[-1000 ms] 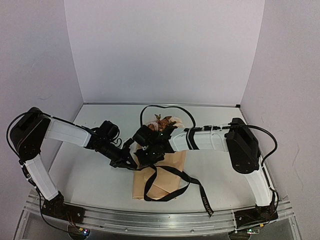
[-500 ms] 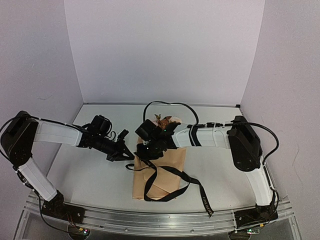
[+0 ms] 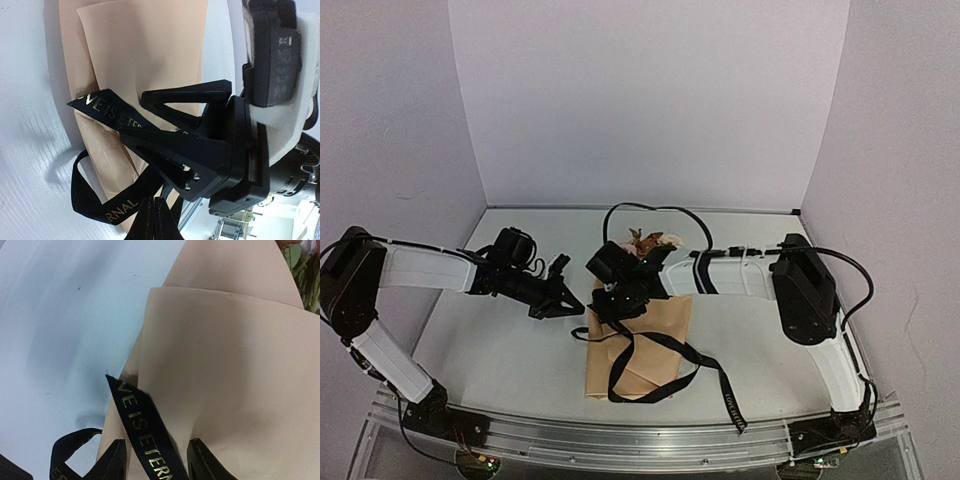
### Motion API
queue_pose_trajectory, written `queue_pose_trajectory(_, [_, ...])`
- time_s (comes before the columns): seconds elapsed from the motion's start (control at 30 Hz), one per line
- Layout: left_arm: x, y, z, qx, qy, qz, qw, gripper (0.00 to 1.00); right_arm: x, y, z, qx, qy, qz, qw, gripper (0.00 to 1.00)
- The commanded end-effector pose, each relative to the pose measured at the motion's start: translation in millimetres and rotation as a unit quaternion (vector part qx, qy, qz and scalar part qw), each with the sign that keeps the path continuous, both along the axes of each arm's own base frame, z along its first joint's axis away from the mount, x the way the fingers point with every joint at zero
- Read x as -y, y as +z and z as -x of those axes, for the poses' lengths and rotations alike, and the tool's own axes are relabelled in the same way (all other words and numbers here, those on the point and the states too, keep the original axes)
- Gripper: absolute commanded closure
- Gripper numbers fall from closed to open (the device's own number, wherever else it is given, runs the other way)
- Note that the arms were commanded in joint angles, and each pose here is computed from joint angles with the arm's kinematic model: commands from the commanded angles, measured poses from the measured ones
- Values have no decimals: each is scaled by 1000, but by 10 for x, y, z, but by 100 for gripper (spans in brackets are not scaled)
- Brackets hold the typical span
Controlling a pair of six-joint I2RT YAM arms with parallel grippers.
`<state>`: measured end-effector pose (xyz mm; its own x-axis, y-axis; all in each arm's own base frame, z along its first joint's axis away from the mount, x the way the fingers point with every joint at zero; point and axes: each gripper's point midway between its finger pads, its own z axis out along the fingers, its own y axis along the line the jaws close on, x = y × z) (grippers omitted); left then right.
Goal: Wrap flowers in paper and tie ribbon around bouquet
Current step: Cross the ribbon over the folded bouquet, then pick up the ribbon from the folded bouquet.
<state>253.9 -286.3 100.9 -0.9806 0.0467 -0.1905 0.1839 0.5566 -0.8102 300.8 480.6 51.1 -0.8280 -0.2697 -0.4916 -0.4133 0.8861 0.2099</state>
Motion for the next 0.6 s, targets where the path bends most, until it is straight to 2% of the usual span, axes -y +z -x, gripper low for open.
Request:
queue_pose_trajectory(0.0, [-43, 160, -82, 29, 18, 12, 999, 97, -53, -90, 55, 12, 3, 31, 999, 56])
queue_pose_trajectory(0.2, [-99, 152, -109, 26, 34, 13, 999, 97, -78, -213, 98, 8, 1, 48, 999, 64])
queue_pose_trajectory(0.37, [-127, 169, -111, 26, 39, 15, 999, 97, -108, -143, 77, 10, -5, 40, 999, 80])
queue_pose_trajectory(0.57, [-129, 142, -88, 17, 44, 24, 999, 97, -225, 120, 87, 7, 3, 4, 1000, 86])
